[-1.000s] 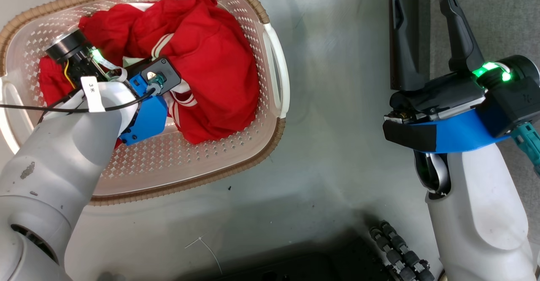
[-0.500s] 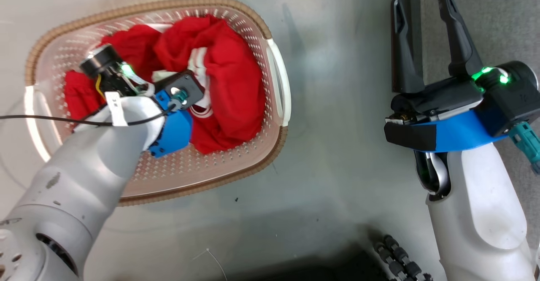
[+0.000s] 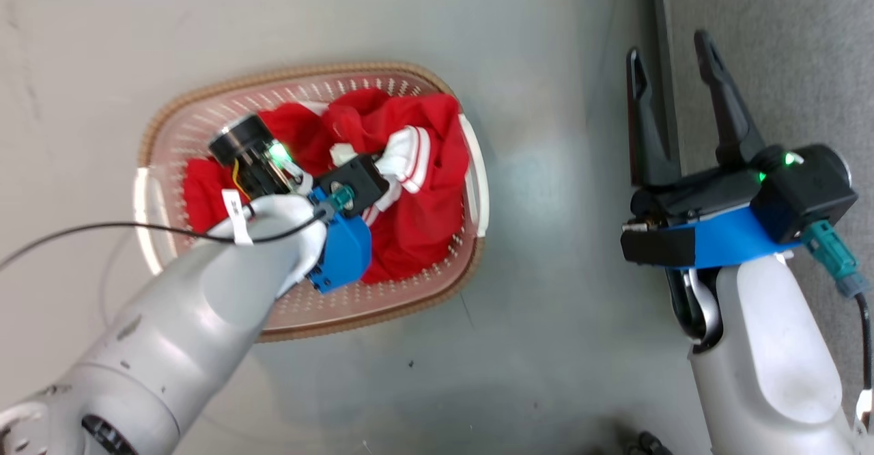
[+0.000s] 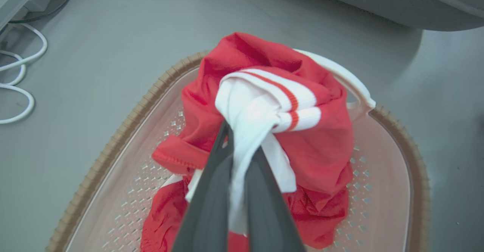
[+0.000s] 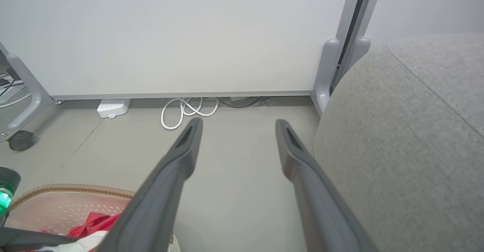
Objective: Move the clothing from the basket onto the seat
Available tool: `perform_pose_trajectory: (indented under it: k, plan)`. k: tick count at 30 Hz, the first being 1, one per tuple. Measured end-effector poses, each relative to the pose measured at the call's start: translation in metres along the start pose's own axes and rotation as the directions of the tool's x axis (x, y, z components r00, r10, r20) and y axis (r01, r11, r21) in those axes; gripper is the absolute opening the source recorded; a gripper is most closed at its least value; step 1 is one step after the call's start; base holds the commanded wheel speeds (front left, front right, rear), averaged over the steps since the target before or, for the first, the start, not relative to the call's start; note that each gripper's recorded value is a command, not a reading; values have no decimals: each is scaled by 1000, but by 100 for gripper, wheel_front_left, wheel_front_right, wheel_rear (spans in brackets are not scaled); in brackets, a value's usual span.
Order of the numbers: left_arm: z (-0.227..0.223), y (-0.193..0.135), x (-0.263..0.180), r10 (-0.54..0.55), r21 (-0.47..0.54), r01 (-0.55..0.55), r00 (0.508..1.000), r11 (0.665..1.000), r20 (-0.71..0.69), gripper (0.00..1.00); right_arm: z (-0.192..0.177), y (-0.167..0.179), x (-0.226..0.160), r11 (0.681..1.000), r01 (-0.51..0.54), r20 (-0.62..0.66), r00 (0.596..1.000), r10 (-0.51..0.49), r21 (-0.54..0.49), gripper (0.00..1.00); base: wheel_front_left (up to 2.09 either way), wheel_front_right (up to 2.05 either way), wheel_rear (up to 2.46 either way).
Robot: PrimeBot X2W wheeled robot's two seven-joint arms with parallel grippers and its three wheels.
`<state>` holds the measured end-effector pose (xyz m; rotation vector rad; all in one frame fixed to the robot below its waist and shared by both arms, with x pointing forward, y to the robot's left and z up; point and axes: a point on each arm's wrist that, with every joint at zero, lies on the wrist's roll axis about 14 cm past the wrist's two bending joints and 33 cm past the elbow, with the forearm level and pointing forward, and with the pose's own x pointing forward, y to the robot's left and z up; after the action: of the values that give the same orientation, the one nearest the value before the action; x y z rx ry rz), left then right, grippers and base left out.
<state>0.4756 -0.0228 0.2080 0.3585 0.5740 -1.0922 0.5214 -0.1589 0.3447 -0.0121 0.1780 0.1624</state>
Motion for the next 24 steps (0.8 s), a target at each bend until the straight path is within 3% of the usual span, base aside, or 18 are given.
perform_pose_trajectory:
  k: [13, 24]
  plan:
    - [81, -3, -60, 140, -87, -124, 968, 988, 206, 0, 38, 17, -25, 1000, -23, 45, 999, 22, 13, 100, 0, 0, 0]
    - [153, 2, -126, 272, -94, -256, 885, 962, 378, 0, 76, 30, -55, 999, -40, 108, 993, 38, 15, 100, 0, 0, 0]
